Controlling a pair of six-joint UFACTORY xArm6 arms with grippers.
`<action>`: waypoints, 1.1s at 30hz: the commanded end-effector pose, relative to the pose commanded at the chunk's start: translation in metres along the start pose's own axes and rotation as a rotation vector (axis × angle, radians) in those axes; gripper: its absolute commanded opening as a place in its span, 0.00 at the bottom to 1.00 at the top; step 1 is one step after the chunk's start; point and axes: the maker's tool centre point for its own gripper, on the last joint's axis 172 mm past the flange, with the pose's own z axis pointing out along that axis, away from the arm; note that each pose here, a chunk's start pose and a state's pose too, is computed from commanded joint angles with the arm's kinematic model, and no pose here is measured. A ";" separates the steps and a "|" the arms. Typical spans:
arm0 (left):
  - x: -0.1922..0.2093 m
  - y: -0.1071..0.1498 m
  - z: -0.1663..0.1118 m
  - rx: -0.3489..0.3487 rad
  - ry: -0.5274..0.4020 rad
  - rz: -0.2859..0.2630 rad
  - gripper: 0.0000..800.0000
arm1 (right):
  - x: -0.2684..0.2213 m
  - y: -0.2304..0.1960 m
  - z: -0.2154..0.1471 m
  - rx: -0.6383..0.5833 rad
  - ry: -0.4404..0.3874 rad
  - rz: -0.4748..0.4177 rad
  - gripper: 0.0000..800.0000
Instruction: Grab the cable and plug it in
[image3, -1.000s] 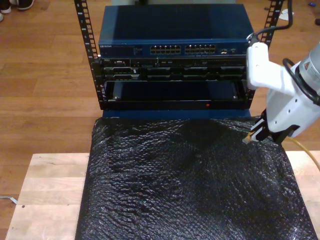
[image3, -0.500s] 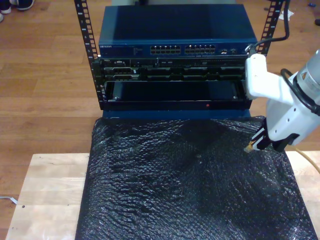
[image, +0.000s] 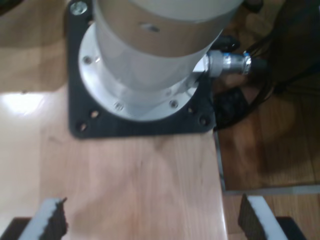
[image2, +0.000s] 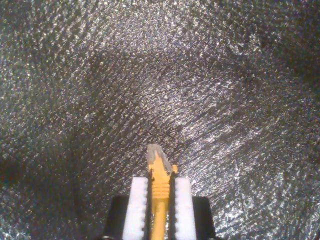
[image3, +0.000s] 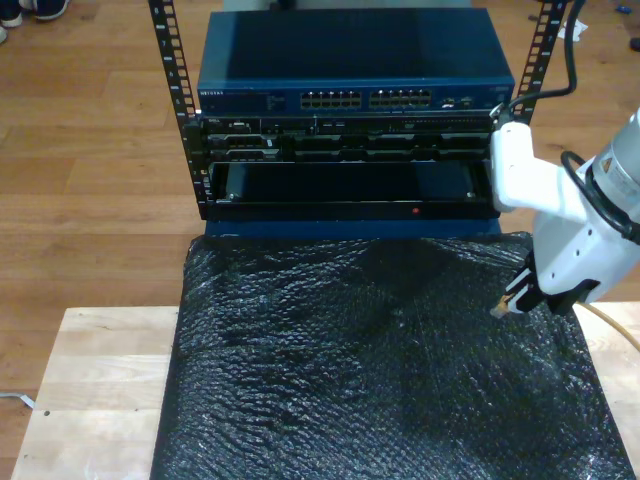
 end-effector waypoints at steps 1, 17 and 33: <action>-0.002 -0.001 0.005 0.003 -0.010 0.001 1.00 | 0.000 0.000 0.000 0.000 -0.001 -0.001 0.00; -0.021 0.003 0.041 0.001 -0.096 0.040 1.00 | -0.008 -0.005 0.008 0.015 -0.026 -0.003 0.00; -0.037 0.004 0.064 0.033 -0.138 0.079 1.00 | -0.018 0.010 0.014 -0.082 -0.037 -0.012 0.00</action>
